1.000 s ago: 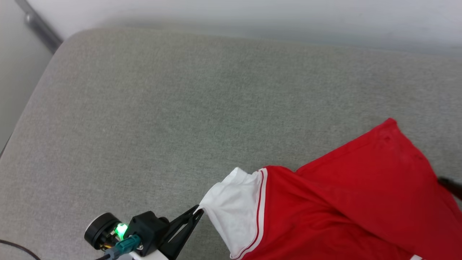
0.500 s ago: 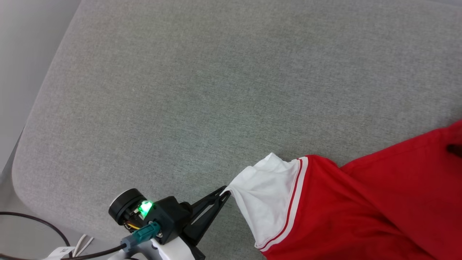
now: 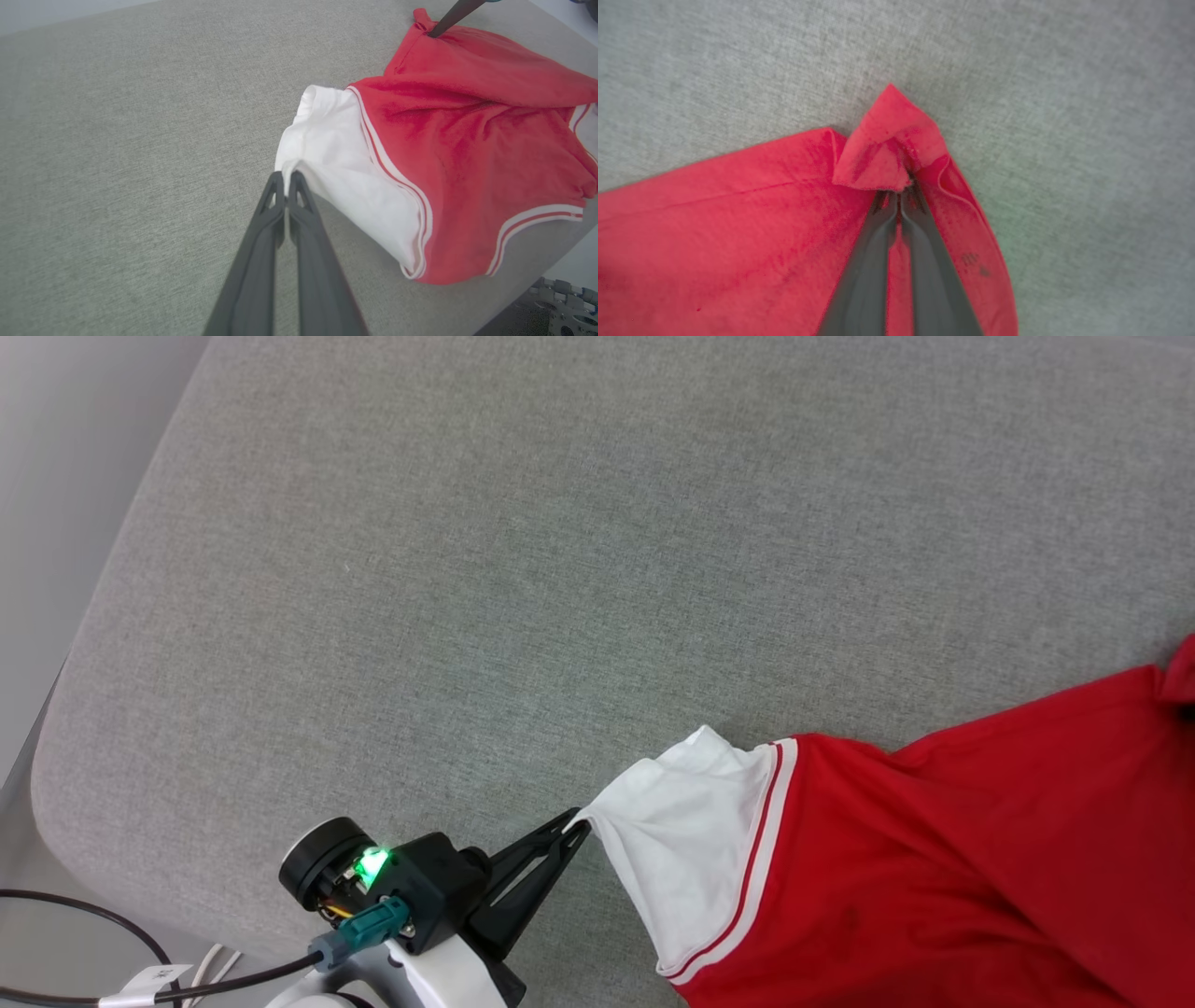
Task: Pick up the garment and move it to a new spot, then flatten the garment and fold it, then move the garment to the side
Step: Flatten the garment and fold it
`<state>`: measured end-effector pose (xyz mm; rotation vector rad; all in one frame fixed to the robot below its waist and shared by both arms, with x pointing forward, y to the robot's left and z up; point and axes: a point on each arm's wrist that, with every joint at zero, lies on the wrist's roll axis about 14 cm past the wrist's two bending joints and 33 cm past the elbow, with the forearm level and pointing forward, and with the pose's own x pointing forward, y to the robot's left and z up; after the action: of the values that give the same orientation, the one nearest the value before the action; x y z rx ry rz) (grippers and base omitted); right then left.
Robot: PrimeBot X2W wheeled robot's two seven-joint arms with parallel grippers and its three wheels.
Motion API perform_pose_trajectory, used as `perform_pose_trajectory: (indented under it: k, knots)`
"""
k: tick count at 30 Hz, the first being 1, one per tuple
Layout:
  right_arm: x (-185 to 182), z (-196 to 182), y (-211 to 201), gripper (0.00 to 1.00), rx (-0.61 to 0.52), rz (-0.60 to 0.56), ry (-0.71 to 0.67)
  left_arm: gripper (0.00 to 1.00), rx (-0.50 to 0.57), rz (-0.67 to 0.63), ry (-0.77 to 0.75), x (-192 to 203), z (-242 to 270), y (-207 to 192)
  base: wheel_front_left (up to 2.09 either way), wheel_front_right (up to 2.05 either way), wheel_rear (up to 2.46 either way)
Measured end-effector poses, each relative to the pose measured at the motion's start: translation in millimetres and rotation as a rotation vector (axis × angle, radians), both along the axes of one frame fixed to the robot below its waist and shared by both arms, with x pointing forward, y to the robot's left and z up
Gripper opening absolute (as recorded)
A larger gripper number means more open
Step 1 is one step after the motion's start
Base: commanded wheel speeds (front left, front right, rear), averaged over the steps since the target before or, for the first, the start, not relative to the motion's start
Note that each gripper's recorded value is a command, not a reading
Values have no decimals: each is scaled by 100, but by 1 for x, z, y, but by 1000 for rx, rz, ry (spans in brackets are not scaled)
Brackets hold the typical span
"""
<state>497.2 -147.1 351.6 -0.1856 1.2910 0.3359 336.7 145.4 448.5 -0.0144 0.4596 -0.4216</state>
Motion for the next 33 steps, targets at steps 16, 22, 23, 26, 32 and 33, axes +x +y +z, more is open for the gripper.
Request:
perform_pose_trajectory:
  k: [16, 22, 23, 26, 32, 33]
  knots:
    - [17, 130, -13, 0, 184, -75, -474, 0, 22, -37, -319, 10, 91, -6, 0, 0, 0]
    - [11, 207, -37, 0, 231, -106, -728, 0, 24, -57, -600, 24, 165, -12, 0, 0, 0]
    - [9, 219, -40, 0, 238, -110, -768, 0, 20, -60, -639, 24, 176, -13, 0, 0, 0]
    - [1, 256, -47, 0, 262, -110, -889, 0, 24, -60, -744, 28, 208, -12, 0, 0, 0]
    - [-19, 316, -54, 0, 327, -112, -1091, 0, 52, -84, -940, 34, 270, -13, 0, 0, 0]
    - [-22, 326, -55, 0, 338, -114, -1126, 0, 48, -82, -970, 35, 281, -12, 0, 0, 0]
